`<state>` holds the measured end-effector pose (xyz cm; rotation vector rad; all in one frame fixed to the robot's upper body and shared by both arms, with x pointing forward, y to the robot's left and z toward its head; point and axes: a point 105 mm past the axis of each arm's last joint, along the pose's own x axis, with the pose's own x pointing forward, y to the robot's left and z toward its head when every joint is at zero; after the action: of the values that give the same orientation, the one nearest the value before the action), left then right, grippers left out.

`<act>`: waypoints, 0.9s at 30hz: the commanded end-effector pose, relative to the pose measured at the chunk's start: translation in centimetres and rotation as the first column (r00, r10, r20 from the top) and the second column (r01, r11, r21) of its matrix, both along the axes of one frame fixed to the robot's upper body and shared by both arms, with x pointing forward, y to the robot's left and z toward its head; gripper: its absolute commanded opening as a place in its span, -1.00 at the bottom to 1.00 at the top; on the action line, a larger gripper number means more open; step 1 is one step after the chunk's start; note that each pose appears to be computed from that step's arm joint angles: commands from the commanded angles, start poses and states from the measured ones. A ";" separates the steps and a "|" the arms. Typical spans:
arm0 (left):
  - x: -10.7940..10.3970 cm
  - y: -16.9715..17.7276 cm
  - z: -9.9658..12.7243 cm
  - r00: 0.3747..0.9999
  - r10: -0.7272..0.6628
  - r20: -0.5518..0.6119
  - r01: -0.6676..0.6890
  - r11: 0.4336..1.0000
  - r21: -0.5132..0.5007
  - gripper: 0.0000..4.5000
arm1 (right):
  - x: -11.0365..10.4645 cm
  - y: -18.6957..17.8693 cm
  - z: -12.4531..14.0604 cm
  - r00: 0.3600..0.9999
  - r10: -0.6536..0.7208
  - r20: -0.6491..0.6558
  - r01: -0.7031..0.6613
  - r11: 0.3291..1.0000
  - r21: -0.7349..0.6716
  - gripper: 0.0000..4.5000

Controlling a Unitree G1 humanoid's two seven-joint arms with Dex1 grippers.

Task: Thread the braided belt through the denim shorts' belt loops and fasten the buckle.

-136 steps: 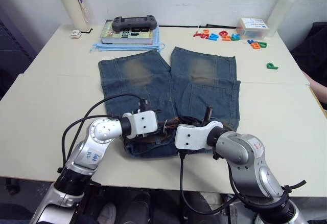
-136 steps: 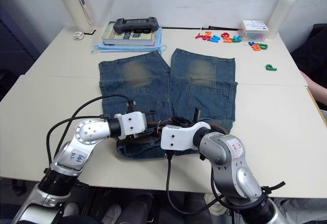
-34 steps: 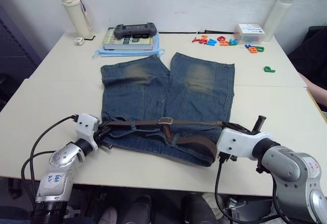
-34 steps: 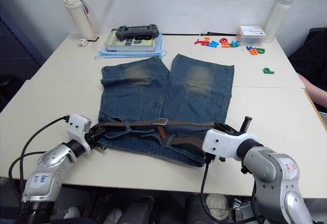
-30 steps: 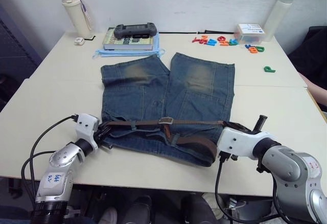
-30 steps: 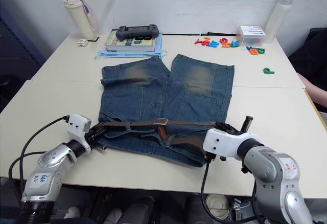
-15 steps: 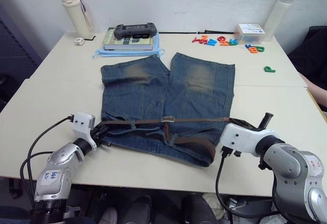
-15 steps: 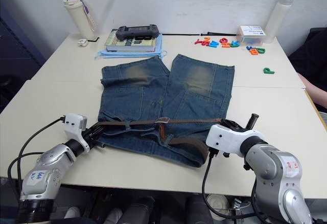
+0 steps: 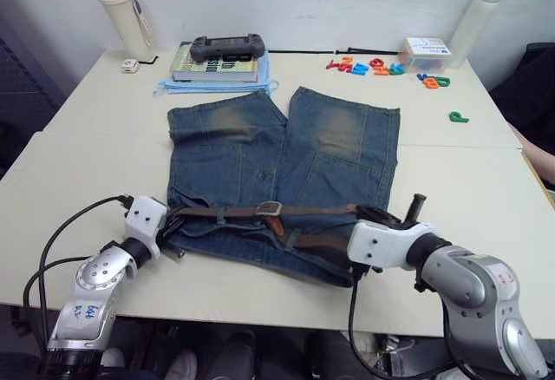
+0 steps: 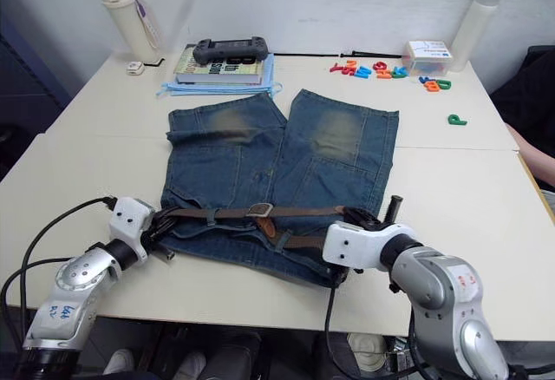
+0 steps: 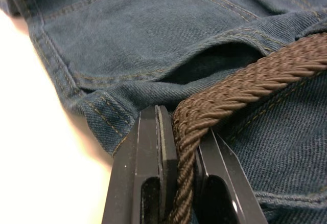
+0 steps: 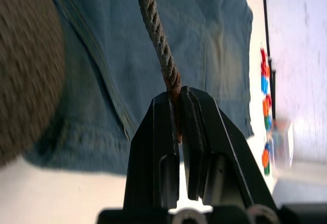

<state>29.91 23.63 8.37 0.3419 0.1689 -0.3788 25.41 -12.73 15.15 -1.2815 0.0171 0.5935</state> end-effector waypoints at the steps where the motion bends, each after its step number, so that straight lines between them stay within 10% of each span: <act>1: -0.7 2.6 -1.0 0.998 0.041 -0.056 -0.034 0.993 0.116 -0.99 | -0.9 1.1 1.2 0.997 0.047 0.058 -0.047 0.999 -0.005 -1.00; 27: -3.9 -0.2 3.9 0.945 -0.317 -0.078 0.325 0.888 0.326 -0.99 | -3.4 5.5 0.4 0.981 0.195 0.023 -0.196 0.978 0.077 -1.00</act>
<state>26.39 23.73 11.40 0.6773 0.2217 -0.6719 23.25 -8.18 13.75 -1.2161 -0.0455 0.7466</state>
